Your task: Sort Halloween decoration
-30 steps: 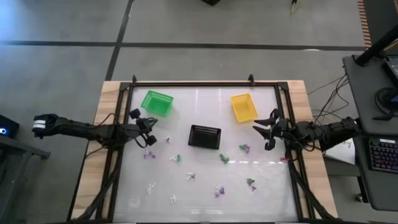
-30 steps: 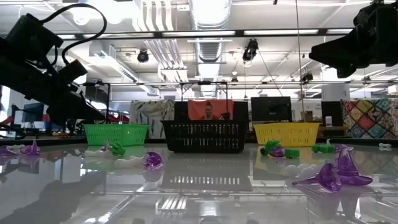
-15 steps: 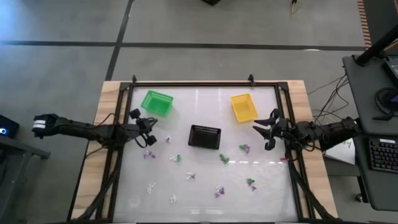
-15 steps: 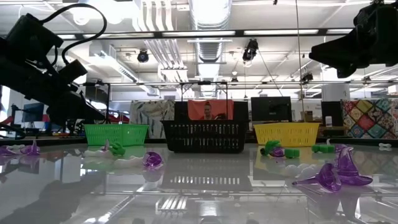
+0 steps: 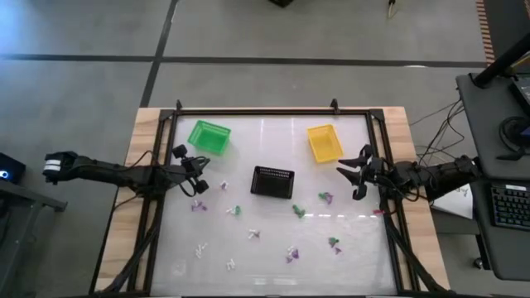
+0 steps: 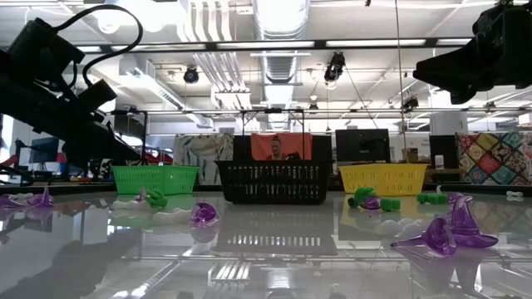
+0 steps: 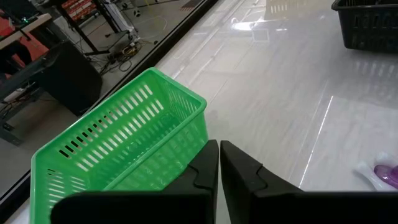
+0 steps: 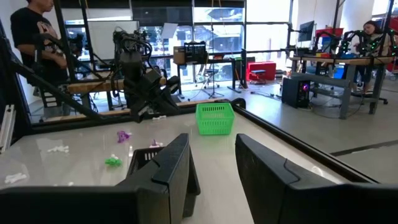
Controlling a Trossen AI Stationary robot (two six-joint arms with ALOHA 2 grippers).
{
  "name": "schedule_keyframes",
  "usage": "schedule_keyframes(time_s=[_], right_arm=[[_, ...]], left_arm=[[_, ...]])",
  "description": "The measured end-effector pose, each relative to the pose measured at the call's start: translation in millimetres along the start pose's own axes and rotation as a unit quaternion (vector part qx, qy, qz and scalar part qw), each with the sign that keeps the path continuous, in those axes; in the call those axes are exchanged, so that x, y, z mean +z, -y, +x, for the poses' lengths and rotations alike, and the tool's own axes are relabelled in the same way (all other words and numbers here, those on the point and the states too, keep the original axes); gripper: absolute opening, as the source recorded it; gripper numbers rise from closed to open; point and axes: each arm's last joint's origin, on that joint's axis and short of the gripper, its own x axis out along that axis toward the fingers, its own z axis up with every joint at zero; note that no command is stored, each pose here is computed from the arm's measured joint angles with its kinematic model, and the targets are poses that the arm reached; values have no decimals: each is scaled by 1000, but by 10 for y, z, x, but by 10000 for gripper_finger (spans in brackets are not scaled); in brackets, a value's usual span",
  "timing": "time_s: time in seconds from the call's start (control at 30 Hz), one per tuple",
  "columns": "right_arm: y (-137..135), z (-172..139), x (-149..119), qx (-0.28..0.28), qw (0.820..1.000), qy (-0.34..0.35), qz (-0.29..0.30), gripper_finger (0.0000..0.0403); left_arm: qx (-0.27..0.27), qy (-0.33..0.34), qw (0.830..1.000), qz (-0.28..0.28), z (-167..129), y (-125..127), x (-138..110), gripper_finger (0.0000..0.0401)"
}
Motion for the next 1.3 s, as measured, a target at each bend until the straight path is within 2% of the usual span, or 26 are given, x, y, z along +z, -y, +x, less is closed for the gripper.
schedule_keyframes(time_s=[0.83,0.87,0.9,0.93,0.97,1.0,1.03,1.07,1.17,1.23,1.3], right_arm=[[0,0,0,0,1000,0,0,123],[0,0,0,0,1000,0,0,123],[0,0,0,0,1000,0,0,123],[0,0,0,0,1000,0,0,123],[0,0,0,0,1000,0,0,123],[0,0,0,0,1000,0,0,123],[0,0,2,0,1000,1,7,123],[-2,0,9,4,999,4,33,123],[-9,-1,53,20,992,24,120,123],[-11,1,82,22,989,37,141,123],[-14,9,98,24,985,42,164,123]], left_arm=[[0,0,1000,0,0,0,-1,0],[0,2,1000,-3,0,0,5,0],[-1,14,1000,-28,0,0,31,0],[-9,40,995,-95,-3,0,90,0],[-31,71,980,-182,-13,1,167,0],[-55,104,959,-258,-28,-6,250,0],[-77,132,941,-301,-47,-13,322,0],[-113,156,928,-319,-70,-11,385,0],[-247,242,885,-312,-182,13,574,0],[-286,303,853,-313,-269,6,681,0],[-291,329,839,-322,-318,10,764,0]])
